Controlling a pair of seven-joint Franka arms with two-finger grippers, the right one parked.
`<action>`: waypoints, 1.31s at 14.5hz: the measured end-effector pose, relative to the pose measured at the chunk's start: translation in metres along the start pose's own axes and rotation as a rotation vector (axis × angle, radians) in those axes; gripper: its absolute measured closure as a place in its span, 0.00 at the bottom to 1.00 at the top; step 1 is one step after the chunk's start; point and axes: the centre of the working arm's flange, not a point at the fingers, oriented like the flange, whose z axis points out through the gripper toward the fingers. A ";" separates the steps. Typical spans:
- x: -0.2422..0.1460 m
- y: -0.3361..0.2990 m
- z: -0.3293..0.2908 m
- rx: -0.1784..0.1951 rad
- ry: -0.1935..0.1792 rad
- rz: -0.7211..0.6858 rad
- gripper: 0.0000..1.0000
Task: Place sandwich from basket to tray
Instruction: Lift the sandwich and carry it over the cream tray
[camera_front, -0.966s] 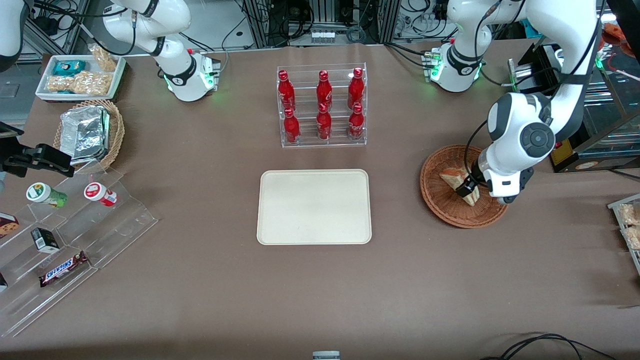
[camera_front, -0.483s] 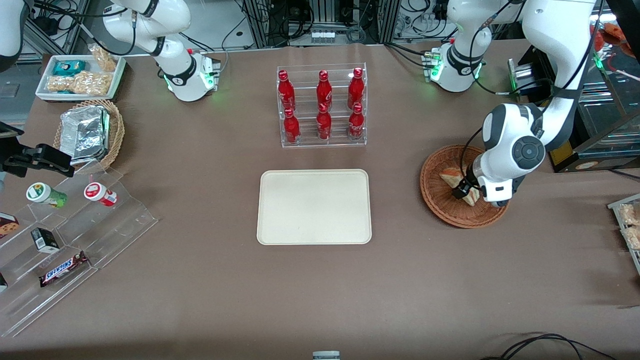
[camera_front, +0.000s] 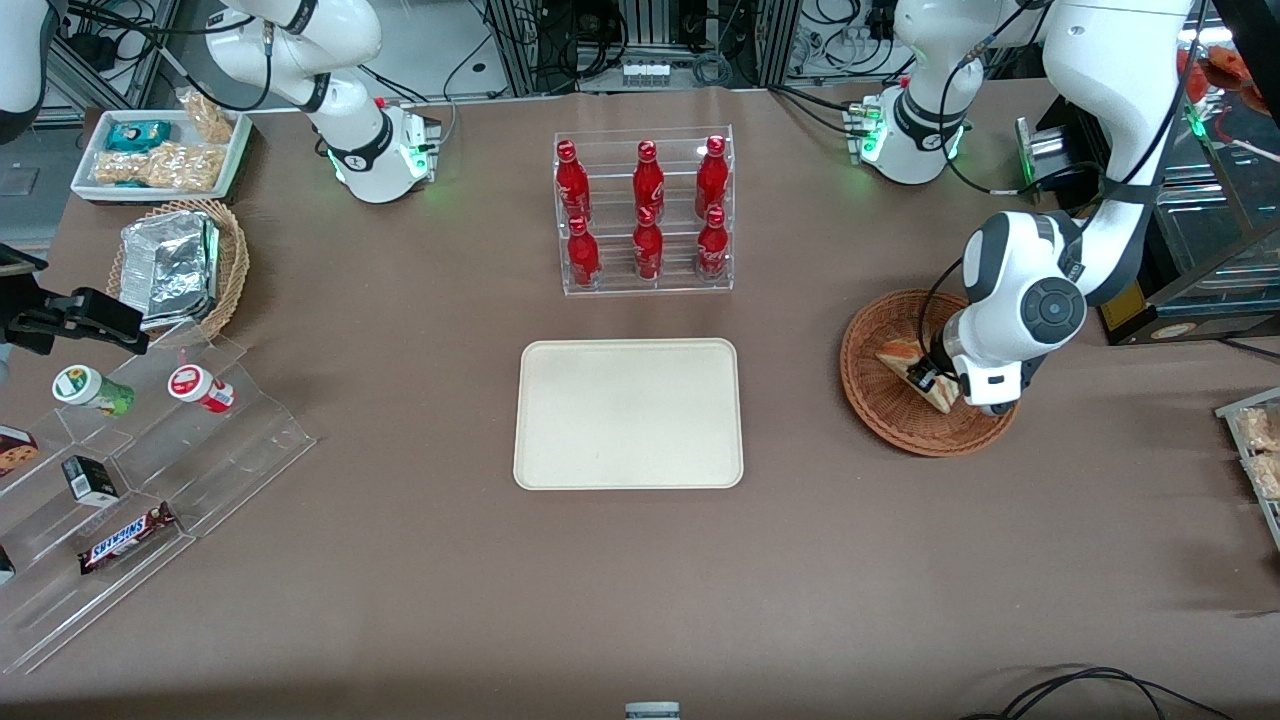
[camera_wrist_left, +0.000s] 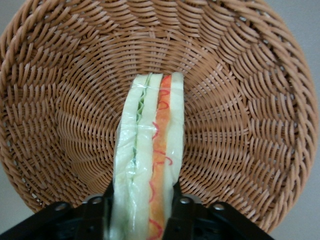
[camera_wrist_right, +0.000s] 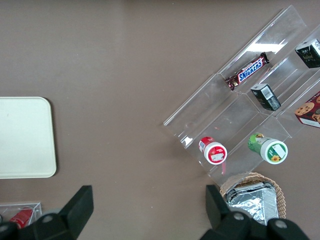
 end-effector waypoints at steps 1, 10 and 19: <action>0.000 0.000 -0.007 0.000 0.003 0.008 0.66; -0.122 0.087 -0.143 -0.065 0.100 0.323 0.85; -0.293 0.227 -0.040 -0.048 0.053 0.680 0.85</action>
